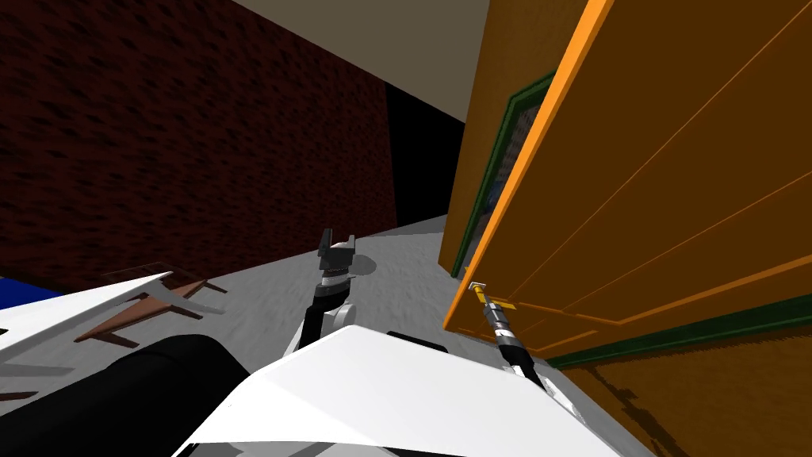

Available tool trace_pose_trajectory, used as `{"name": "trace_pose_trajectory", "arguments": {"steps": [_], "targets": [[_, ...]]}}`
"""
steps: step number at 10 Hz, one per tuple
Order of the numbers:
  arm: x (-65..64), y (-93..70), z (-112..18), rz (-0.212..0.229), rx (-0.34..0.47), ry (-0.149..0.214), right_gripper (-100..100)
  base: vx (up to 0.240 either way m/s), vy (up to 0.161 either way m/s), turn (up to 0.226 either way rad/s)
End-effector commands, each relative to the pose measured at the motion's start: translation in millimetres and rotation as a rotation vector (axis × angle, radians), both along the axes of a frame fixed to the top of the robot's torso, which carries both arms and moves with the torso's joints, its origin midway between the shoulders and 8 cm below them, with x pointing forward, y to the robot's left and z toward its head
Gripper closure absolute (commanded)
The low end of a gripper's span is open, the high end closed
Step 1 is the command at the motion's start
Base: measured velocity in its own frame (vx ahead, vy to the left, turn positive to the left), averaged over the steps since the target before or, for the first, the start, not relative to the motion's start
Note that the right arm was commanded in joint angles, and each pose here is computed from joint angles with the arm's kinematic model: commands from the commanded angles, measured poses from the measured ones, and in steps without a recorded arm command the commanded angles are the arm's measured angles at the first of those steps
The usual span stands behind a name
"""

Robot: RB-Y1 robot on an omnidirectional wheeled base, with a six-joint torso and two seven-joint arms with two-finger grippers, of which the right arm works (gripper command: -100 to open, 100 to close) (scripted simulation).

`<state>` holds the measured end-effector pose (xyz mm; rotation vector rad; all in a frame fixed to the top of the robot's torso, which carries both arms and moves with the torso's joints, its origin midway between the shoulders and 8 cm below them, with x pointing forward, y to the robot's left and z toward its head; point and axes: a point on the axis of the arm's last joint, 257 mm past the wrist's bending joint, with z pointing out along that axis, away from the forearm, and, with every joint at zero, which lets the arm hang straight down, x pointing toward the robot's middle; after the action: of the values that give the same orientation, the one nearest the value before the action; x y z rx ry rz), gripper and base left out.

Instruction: Pull the door open

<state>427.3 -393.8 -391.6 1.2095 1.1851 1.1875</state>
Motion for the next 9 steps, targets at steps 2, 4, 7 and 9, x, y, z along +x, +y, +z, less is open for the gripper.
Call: {"name": "trace_pose_trajectory", "arguments": {"steps": [2,4,7,9], "targets": [[15.3,14.8,-2.1,0.000,0.006,0.008,100,-0.164,-0.106,0.111],[15.3,14.8,-2.1,0.000,0.006,0.008,100,-0.071,-0.051,0.024],[17.1,16.9,-2.6,-0.004,0.008,0.012,100,-0.033,-0.039,0.033],[15.1,12.4,-2.7,-0.010,0.009,0.014,100,-0.142,-0.029,0.189]]}}
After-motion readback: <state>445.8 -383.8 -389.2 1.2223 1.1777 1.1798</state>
